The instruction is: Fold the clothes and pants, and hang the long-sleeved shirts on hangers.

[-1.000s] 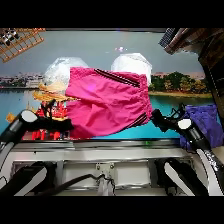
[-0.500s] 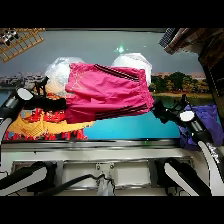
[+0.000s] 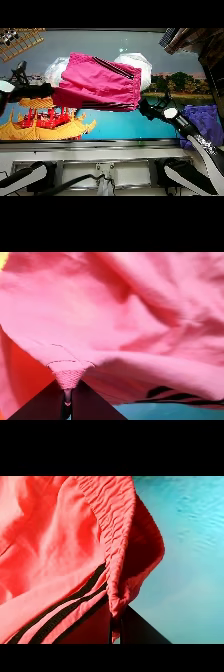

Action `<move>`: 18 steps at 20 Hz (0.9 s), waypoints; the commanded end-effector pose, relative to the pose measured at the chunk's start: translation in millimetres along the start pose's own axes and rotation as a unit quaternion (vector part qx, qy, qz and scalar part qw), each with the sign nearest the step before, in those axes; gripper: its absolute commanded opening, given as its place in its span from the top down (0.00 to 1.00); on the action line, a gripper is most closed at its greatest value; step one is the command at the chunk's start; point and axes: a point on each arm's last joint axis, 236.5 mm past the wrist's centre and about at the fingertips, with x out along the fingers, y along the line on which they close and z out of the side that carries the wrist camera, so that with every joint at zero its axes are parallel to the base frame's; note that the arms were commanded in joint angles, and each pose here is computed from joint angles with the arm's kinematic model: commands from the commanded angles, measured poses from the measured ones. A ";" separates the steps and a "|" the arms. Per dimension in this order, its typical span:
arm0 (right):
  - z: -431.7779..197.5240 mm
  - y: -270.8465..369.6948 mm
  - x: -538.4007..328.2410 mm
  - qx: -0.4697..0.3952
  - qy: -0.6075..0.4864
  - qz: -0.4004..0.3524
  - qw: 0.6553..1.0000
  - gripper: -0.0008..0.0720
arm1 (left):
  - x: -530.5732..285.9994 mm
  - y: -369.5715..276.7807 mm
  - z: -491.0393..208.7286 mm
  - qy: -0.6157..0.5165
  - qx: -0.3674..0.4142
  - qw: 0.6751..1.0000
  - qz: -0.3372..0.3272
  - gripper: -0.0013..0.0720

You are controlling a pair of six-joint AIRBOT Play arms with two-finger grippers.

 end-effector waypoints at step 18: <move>-60.5 240.3 -334.0 -0.326 -0.066 0.226 0.916 0.94 | -442.0 -232.6 69.7 -0.505 0.331 0.797 0.017 0.98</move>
